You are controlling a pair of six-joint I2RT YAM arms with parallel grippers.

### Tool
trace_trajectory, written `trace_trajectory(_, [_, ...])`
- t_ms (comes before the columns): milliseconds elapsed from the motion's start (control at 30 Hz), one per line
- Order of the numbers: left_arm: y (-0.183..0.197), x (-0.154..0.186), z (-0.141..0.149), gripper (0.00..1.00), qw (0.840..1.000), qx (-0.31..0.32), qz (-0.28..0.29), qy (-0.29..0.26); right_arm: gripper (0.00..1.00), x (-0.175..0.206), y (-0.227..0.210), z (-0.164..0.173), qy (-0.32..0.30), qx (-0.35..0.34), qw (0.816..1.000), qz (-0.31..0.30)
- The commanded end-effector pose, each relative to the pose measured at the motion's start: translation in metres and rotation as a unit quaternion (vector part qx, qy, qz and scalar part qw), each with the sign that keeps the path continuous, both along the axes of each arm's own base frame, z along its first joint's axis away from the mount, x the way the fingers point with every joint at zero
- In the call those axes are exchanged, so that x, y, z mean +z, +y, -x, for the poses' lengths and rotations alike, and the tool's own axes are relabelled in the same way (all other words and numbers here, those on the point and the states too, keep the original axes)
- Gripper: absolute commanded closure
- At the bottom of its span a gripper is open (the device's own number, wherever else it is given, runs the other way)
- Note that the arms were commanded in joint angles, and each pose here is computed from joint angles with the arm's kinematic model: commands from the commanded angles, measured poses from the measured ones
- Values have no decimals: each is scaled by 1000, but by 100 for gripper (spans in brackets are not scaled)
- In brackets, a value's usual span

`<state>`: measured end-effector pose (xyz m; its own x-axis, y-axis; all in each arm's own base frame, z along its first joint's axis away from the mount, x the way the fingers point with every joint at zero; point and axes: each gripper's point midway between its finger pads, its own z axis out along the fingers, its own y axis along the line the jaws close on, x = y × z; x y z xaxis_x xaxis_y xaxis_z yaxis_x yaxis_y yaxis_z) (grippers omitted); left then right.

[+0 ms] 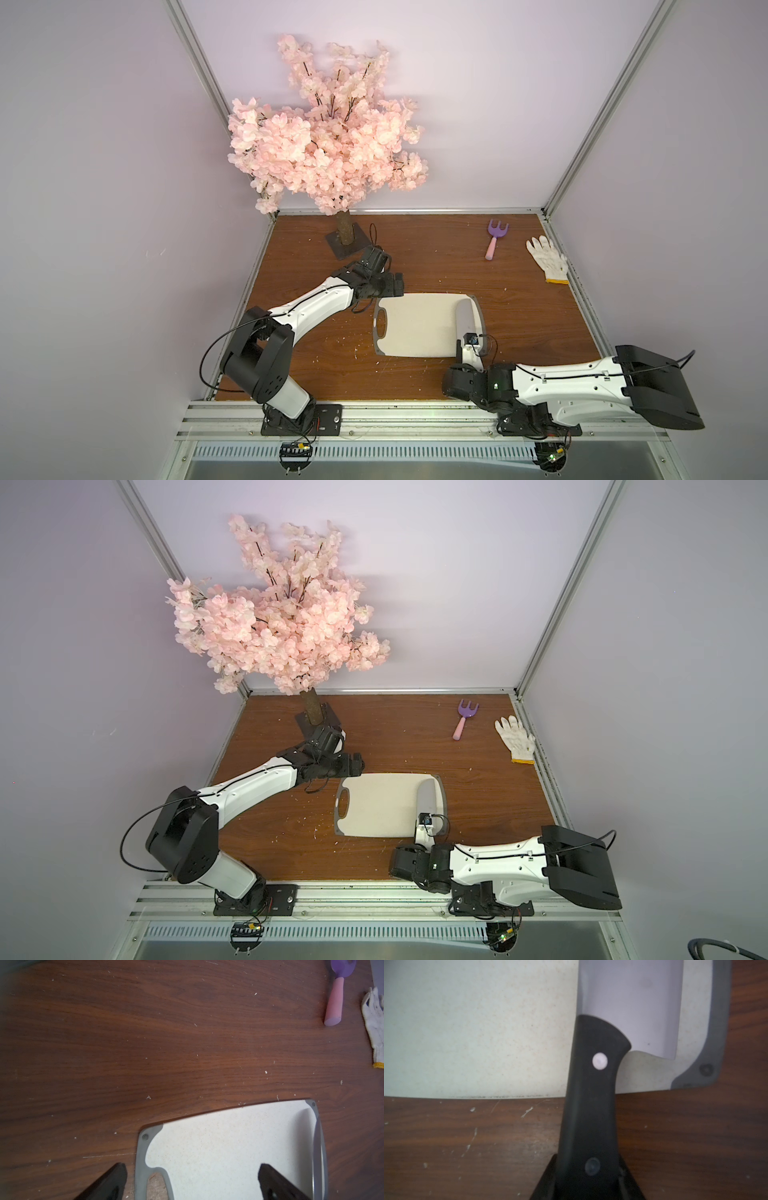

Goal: Align the knife with the edge of the cutting board
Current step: Place the knife at the edge of the cutting board.

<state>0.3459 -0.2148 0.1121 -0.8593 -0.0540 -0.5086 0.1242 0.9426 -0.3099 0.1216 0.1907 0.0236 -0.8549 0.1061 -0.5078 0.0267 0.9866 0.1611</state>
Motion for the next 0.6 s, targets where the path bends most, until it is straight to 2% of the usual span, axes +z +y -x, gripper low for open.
trace_trajectory(0, [-1, -5, 4, 0, 1000, -12, -8, 5, 100, -8, -9, 3, 9, -12, 1000, 21])
trace_trajectory(233, [0, -3, 3, 0, 1000, -11, -10, 1, 97, -14, -19, 8, 22, -17, 998, 50])
trace_trajectory(567, [7, -2, -2, 0, 1000, -2, -7, 1, 100, -5, -31, 12, 22, -33, 997, 72])
